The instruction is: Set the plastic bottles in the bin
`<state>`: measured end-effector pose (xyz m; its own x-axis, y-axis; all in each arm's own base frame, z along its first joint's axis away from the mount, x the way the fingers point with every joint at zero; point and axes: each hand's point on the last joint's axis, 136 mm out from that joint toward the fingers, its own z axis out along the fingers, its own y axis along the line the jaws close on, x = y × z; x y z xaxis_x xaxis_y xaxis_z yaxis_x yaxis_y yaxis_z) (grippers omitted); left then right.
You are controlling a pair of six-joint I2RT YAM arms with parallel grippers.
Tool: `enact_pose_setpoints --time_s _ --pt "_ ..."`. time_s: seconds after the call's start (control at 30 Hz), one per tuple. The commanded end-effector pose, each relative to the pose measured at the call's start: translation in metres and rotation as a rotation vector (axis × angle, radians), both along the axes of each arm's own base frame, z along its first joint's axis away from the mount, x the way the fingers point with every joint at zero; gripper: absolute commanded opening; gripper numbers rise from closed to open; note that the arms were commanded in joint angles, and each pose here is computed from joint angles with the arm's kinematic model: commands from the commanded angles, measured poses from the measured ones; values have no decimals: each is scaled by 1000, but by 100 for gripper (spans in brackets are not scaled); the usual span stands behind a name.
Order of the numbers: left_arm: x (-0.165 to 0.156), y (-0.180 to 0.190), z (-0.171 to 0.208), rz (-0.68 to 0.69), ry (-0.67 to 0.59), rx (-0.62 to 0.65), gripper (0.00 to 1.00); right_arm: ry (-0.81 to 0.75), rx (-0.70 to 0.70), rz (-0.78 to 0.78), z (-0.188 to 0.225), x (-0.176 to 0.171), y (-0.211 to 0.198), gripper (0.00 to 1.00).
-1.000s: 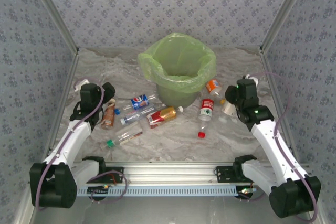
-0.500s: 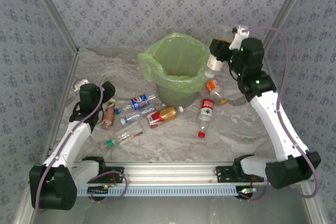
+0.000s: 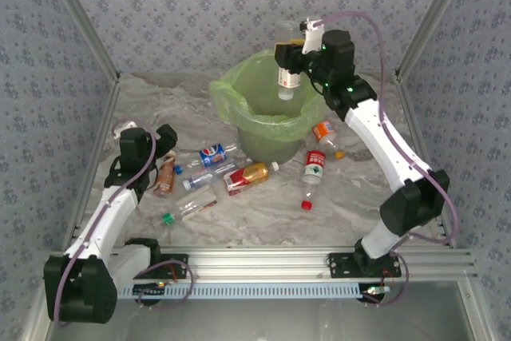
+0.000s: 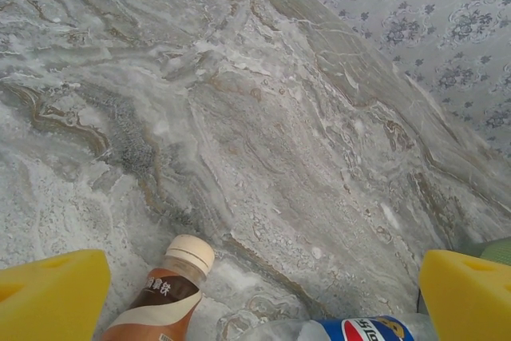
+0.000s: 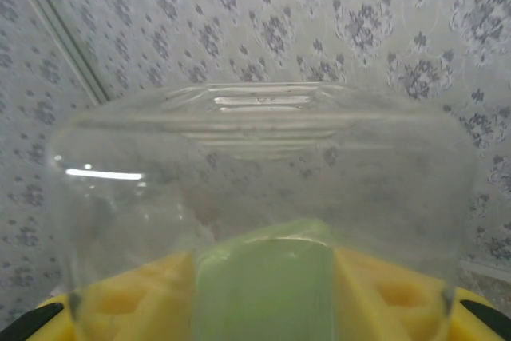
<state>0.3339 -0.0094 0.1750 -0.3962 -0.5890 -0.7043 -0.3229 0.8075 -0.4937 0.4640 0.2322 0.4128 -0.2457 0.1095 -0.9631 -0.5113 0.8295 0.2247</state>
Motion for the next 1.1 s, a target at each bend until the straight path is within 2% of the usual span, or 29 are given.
enact_pose_setpoints --time_s 0.0,0.2,0.47,0.6,0.73,0.97,1.07 --pt "0 -2 18 -19 -36 7 99 17 -80 24 -12 9 9 0" --pt "-4 -3 14 -20 -14 -1 99 133 -194 72 -66 18 31 8" --pt "-3 -4 2 -13 50 -20 99 210 -264 48 -108 22 42 42" --pt "-2 -3 -7 -10 120 -5 99 215 -254 27 -107 22 40 58" --pt "-6 6 -22 23 228 32 99 208 -244 15 -100 18 36 69" --pt "-18 14 -37 58 311 44 99 176 -201 21 -78 2 32 76" --pt "-29 20 -44 77 364 61 99 143 -175 27 -62 -10 29 83"
